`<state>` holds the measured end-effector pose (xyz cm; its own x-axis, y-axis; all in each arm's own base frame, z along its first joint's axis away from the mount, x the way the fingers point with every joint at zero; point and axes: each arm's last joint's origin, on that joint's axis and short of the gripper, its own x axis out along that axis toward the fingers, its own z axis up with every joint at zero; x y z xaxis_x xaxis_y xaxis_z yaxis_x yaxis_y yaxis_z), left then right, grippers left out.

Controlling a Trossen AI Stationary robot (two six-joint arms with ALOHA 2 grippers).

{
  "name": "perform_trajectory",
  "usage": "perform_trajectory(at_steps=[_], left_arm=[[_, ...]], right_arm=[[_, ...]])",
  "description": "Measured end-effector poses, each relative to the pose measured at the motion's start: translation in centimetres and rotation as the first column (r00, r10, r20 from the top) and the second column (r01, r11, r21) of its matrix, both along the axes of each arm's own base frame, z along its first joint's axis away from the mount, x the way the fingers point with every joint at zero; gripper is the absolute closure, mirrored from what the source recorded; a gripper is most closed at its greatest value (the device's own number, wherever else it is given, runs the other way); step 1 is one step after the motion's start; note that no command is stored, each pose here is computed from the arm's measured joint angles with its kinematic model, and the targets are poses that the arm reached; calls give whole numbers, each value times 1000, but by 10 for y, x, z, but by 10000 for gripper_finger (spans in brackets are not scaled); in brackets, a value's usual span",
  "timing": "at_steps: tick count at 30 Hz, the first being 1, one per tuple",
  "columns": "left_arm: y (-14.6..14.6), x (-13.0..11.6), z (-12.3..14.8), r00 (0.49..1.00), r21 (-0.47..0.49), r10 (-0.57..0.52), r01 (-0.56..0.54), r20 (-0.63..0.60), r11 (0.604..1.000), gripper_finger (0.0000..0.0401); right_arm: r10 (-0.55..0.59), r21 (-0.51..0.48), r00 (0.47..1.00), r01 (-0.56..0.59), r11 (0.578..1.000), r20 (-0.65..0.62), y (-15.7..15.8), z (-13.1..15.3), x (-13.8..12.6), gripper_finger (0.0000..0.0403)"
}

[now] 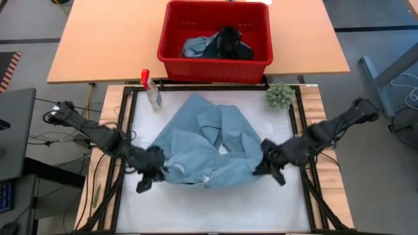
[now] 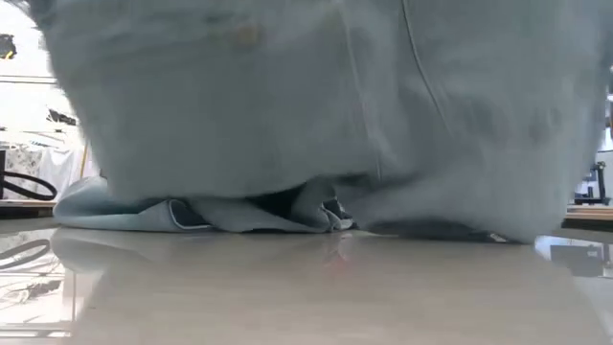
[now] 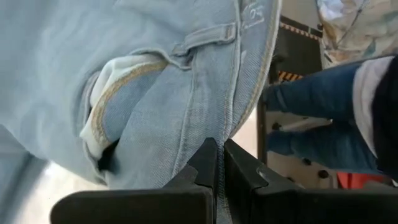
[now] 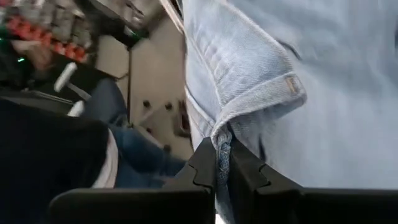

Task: Fold Laundry from Bin
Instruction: Fold the blue pants from the red laundry bin

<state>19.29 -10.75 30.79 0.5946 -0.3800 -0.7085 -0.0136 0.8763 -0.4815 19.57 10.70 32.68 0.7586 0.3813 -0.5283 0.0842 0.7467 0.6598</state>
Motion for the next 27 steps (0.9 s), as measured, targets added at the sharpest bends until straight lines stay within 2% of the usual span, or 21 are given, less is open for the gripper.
perform_trajectory(at_steps=[5, 8, 12, 16, 18, 22, 27], left_arm=[[-9, -5, -47, 997, -36, 41, -43, -69, 998, 401], [-9, -6, -63, 991, -77, 89, -97, -103, 992, 401], [-12, -12, -72, 983, -96, 96, -112, -155, 989, 401], [-17, -17, -75, 979, -100, 92, -111, -184, 989, 401], [-18, -21, -77, 969, -84, 107, -128, -221, 988, 401], [-18, -29, -82, 944, -39, 151, -170, -295, 985, 401], [-15, -34, -85, 911, 2, 207, -220, -357, 975, 401]], right_arm=[[-69, 19, 982, 73, 997, -178, 8, -42, 11, 342], [-42, 11, 974, 46, 999, -221, 15, -54, 20, 316], [64, 64, 970, -50, 997, -233, 24, -50, 30, 259], [124, 54, 973, -116, 992, -195, 22, -38, 36, 194], [115, 16, 981, -113, 993, -159, 14, -30, 40, 171], [-2, -189, 999, -7, 982, -48, -17, -23, 54, 157], [-190, -322, 982, 180, 930, 1, -89, -39, 92, 158]])
